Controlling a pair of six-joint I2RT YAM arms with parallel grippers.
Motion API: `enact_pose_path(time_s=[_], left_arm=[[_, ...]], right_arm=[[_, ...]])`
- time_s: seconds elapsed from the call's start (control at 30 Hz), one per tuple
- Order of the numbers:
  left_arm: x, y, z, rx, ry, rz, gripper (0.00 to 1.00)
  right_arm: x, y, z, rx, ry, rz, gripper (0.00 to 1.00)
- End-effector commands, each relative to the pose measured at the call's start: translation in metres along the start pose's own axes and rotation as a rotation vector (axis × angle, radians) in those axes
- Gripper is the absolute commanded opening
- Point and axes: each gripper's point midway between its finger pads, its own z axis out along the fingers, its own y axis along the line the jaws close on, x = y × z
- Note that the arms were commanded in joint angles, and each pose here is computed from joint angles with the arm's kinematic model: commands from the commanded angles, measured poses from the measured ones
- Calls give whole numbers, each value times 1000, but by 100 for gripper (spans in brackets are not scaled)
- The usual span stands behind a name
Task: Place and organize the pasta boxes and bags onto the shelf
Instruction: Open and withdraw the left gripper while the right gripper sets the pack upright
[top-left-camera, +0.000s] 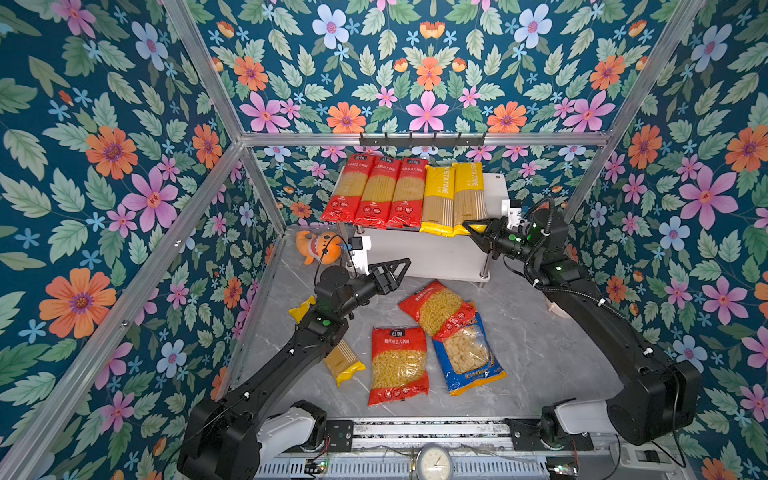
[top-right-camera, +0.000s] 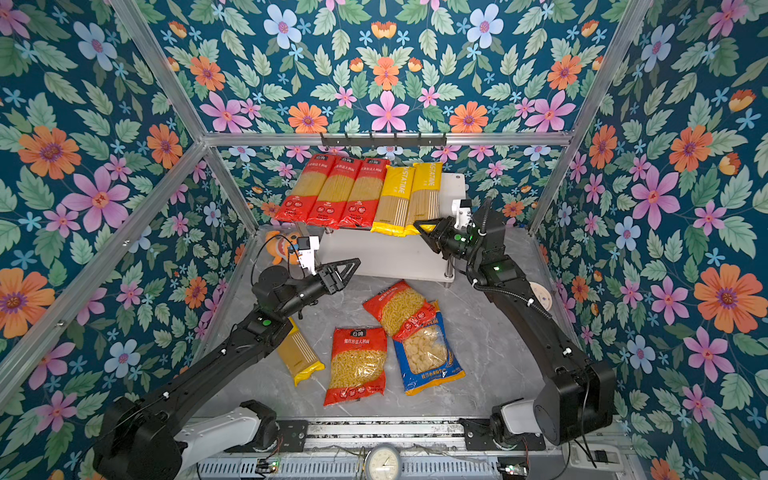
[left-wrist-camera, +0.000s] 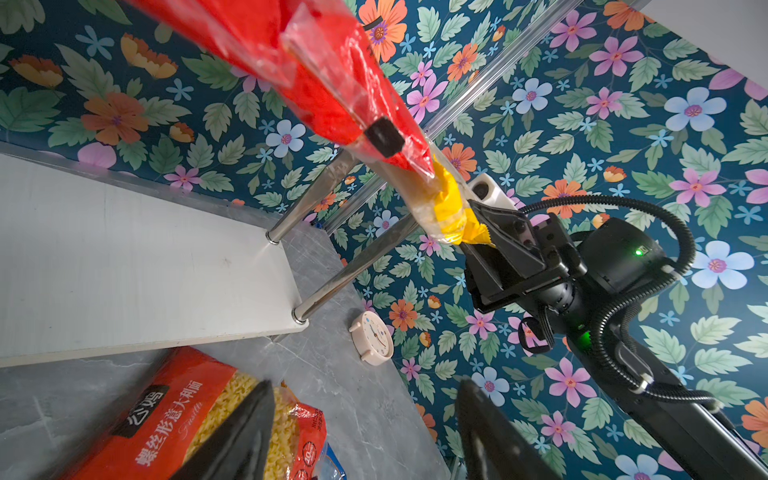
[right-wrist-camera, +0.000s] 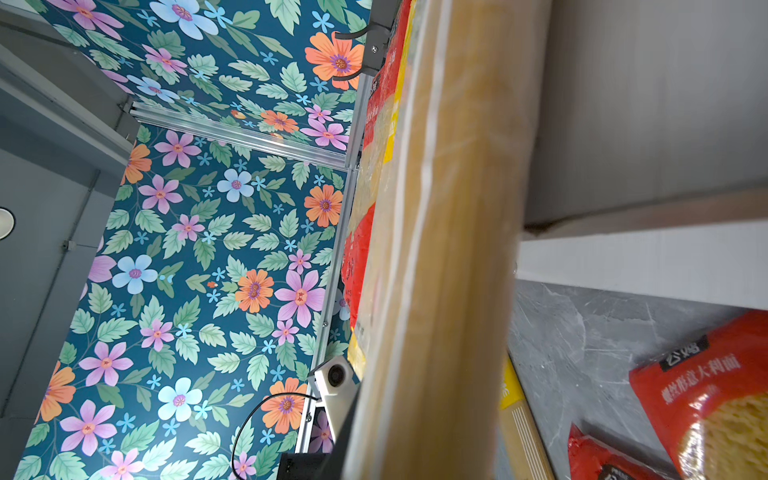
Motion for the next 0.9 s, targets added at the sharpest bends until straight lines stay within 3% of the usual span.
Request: enact_pose_path(time_s=[0.0, 0.33, 0.37, 0.47, 0.57, 0.67, 0.87], left_arm=[[-5, -7, 0, 29, -23, 21, 71], [-4, -6, -2, 29, -23, 18, 71], [-4, -5, -2, 27, -25, 18, 71], [-4, -3, -4, 13, -33, 17, 71], [-4, 1, -5, -3, -31, 10, 72], [-3, 4, -5, -15, -17, 3, 72], [0, 40, -23, -142, 1, -35, 72]], right_arm=[[1, 23, 3, -91, 8, -76, 0], [1, 13, 11, -76, 22, -65, 0], [2, 14, 10, -78, 24, -66, 3], [5, 18, 4, -81, 22, -78, 35], [9, 18, -6, -66, 17, -94, 56], [13, 14, -18, -48, 13, -87, 67], [44, -10, -48, 31, 42, -64, 69]])
